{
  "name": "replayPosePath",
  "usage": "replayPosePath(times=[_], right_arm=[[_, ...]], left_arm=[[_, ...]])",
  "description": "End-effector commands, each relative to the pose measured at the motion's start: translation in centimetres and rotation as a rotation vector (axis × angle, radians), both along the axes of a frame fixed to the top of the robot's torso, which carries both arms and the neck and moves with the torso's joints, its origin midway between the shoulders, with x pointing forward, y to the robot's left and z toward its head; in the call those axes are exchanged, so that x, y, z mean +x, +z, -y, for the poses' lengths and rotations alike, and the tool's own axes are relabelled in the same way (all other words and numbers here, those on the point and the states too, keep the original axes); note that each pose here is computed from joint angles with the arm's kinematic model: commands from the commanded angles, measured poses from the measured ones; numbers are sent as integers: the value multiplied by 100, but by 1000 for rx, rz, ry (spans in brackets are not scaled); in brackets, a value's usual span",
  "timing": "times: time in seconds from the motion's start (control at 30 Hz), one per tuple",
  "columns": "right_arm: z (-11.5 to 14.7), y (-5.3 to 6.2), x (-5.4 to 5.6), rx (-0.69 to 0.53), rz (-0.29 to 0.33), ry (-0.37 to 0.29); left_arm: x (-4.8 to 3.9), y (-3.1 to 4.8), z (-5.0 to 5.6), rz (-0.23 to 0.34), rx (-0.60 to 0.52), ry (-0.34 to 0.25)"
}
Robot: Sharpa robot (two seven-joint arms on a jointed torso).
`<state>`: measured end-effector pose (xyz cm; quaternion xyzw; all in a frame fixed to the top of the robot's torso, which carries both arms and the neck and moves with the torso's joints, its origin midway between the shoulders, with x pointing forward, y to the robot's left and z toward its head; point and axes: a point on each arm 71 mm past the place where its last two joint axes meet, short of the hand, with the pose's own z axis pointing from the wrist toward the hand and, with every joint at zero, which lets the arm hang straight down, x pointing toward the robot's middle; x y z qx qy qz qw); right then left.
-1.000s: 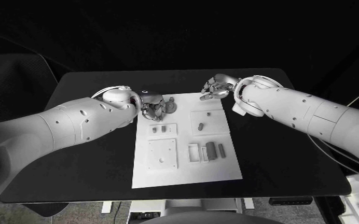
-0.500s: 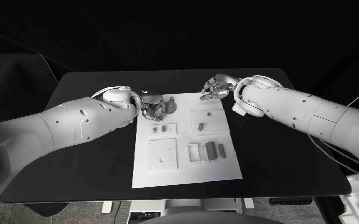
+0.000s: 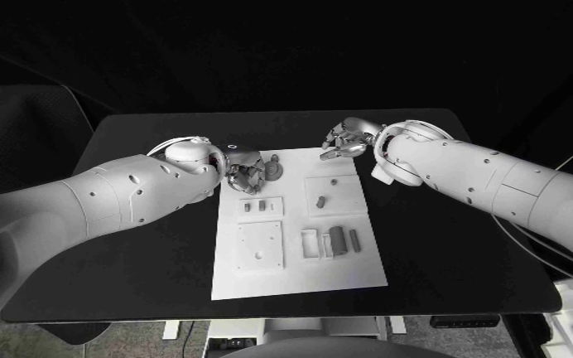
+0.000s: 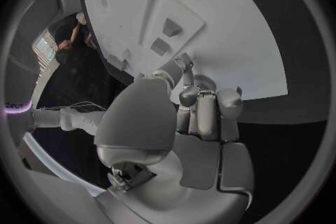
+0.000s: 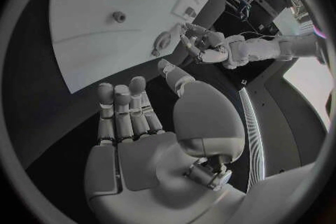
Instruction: Assemble the parts on the task board
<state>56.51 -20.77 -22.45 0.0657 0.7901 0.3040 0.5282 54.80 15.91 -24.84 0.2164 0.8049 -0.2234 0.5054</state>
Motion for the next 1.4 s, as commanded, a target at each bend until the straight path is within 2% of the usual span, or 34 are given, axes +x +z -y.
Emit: replayPosePath(times=[0.03,0.83,1.4], right_arm=[[-13,-1,-4,1,-3,11],[-11,-3,-3,0,-4,11],[-12,-3,-2,0,-4,11]], left_arm=[[-14,-9,19,-17,0,-11],[-22,-12,25,-19,4,-13],[-8,-14,-24,-19,10,-1]])
